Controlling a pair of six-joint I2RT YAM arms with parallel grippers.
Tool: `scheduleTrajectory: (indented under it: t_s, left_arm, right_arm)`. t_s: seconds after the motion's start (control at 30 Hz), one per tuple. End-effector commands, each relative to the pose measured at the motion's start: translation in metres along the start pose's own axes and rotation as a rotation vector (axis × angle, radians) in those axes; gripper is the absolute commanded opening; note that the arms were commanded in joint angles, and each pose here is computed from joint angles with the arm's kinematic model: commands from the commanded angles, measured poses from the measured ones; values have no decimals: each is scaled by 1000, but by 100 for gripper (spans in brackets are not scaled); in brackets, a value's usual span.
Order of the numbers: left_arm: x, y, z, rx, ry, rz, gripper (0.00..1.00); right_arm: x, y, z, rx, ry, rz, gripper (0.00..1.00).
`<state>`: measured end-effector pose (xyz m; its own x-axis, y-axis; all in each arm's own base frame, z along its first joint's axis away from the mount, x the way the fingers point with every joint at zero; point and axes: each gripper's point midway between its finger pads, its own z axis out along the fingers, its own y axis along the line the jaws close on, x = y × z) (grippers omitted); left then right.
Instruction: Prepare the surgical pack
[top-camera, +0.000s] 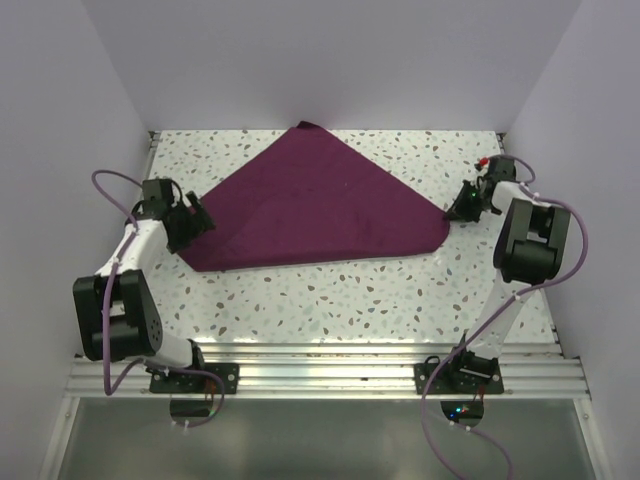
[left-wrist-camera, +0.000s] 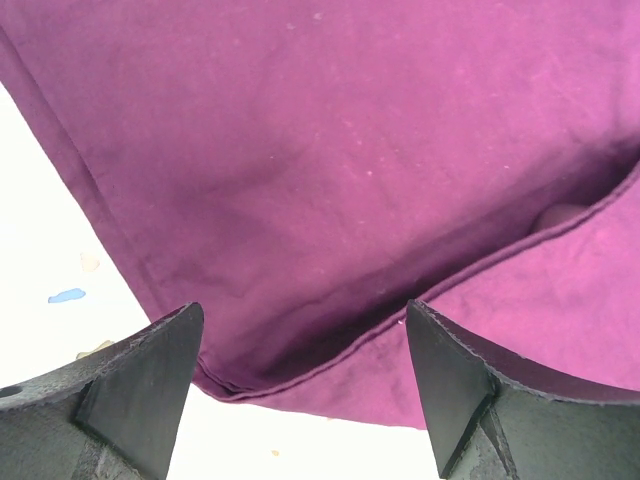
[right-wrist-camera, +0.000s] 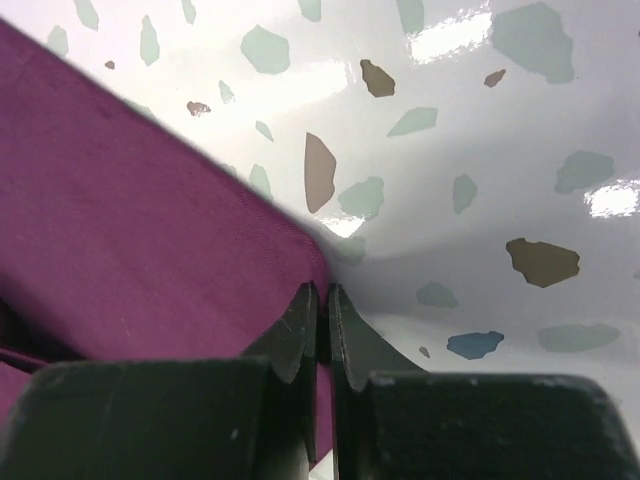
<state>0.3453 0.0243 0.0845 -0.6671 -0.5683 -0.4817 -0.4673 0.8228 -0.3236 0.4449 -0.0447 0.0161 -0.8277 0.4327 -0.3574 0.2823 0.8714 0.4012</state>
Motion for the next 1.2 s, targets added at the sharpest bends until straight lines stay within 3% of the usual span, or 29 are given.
scheduleTrajectory:
  t_s: [0.0, 0.17, 0.37, 0.53, 0.6, 0.87, 1.17]
  left_arm:
    - [-9, 2, 4, -27, -17, -54, 86]
    - [-12, 5, 10, -60, 14, -56, 87]
    - [-32, 10, 4, -72, 3, -49, 88]
    - [-34, 15, 6, -93, 8, -56, 88]
    - [-32, 17, 8, -95, 17, -61, 88]
    - [-28, 15, 4, -76, 8, -87, 88]
    - [-28, 21, -3, -107, -12, -79, 88]
  right_arm:
    - [42, -7, 8, 32, 109, 56, 0]
    - [18, 58, -39, 6, -5, -20, 0]
    - [32, 156, -75, -66, 37, -151, 0]
    - [26, 209, -92, -123, 14, -207, 0]
    - [42, 229, -88, -135, 64, -247, 0]
    - [70, 331, -98, -304, 64, -338, 0]
    - [108, 416, -78, -403, 67, -372, 0]
